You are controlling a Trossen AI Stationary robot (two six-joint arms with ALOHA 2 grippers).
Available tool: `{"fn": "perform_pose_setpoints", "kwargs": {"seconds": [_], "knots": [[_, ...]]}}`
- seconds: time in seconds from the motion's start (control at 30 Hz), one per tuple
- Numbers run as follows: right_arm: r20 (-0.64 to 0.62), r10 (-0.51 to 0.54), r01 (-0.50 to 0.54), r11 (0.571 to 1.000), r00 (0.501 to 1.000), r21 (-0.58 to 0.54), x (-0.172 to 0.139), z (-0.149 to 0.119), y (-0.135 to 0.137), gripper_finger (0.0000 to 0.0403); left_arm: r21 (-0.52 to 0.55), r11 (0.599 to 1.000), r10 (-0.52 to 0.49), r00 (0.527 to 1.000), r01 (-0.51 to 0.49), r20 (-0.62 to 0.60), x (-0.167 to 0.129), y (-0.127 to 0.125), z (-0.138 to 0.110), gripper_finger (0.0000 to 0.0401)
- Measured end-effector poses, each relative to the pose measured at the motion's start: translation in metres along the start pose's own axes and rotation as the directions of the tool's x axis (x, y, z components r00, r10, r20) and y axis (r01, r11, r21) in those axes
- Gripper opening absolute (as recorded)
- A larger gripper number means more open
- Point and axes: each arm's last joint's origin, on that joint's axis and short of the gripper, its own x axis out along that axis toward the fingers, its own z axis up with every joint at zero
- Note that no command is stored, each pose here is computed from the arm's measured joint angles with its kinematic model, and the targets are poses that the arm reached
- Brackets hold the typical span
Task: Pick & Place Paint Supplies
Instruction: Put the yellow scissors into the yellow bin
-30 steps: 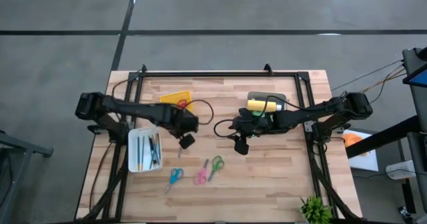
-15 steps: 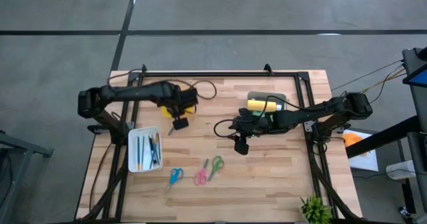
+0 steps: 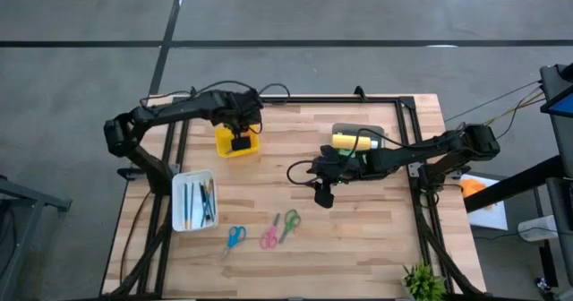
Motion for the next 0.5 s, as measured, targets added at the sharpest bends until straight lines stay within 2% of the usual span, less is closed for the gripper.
{"fn": "perform_pose_setpoints", "kwargs": {"seconds": [0.23,0.5], "knots": [[0.000,0.000,0.000,1.000,1.000,0.000,0.000,0.000,0.000,0.0201,0.040,0.999,0.023,1.000,-0.024,0.016,0.009,0.021,-0.002,0.0008],[0.001,0.001,-0.001,1.000,1.000,0.000,0.000,0.000,0.000,0.0201,0.085,0.995,-0.039,0.998,0.042,-0.043,0.035,0.024,0.000,0.0008]]}}
